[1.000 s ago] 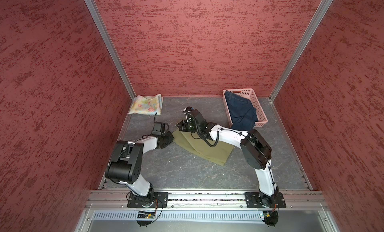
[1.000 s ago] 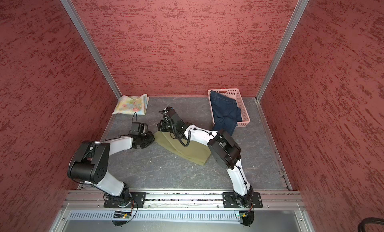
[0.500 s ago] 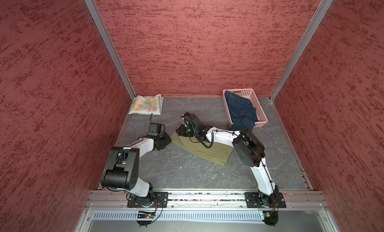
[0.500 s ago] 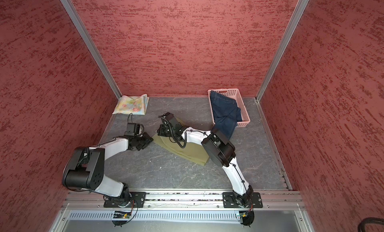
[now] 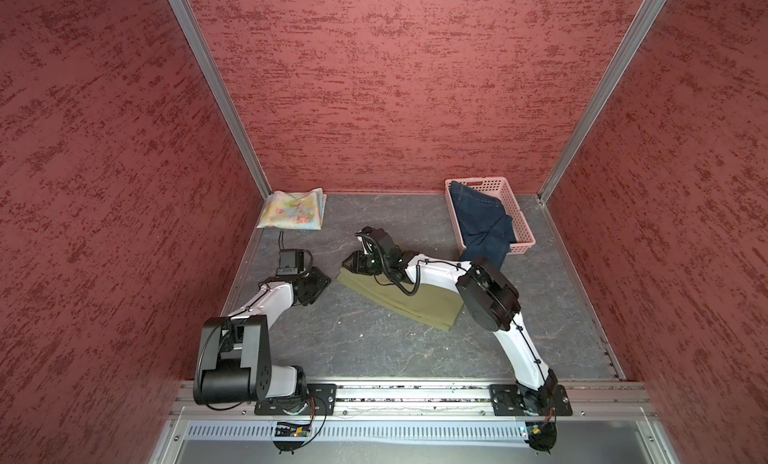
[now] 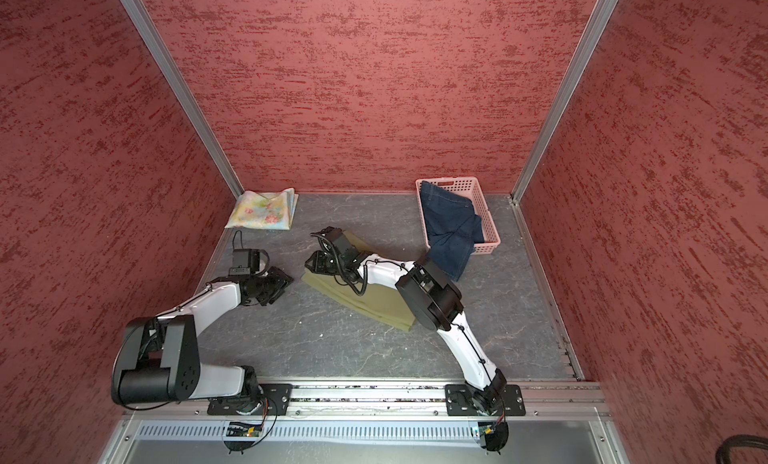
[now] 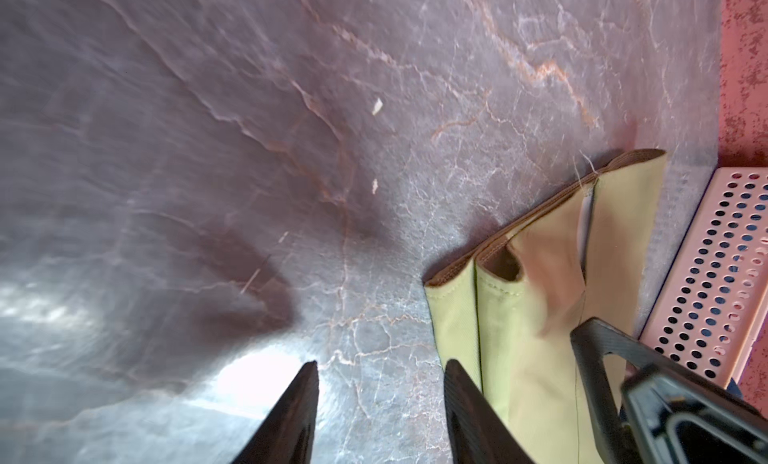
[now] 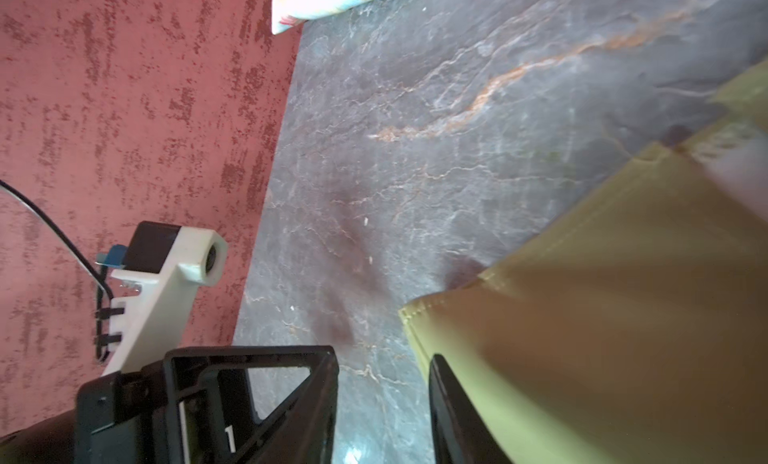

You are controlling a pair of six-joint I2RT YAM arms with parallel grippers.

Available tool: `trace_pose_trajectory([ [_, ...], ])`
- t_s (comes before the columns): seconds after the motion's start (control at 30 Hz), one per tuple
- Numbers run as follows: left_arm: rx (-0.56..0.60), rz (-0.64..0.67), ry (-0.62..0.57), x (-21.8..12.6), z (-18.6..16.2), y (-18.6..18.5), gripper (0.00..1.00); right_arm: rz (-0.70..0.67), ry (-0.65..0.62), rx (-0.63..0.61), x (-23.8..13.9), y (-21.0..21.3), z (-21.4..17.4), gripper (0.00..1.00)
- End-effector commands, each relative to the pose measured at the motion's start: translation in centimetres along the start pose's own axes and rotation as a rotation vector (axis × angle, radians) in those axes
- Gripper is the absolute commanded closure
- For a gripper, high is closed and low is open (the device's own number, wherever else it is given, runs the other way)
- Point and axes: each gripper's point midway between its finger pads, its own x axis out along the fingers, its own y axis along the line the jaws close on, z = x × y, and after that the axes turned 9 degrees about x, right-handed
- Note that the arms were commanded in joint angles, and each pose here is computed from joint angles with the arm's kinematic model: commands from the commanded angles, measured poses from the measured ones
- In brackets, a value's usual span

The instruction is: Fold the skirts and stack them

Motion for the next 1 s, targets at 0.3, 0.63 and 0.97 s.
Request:
trace_pose_trajectory([
  [0.3,0.086,-0.033,-0.002,-0.5,1.0,-2.8,0.49,-0.108,-0.164,-0.053,-7.8,0.0,3.4,0.51],
  [0.63,0.348,-0.012,-0.005,0.7,1.5,-9.5,0.5,-0.424,-0.197,0.048,-16.3,-11.2,1.6,0.46],
  [0.97,0.568,0.088,0.101,5.3,-1.4,-12.3,0.5,-0.566,-0.183,0.083,-18.4,-17.2,1.3,0.42],
])
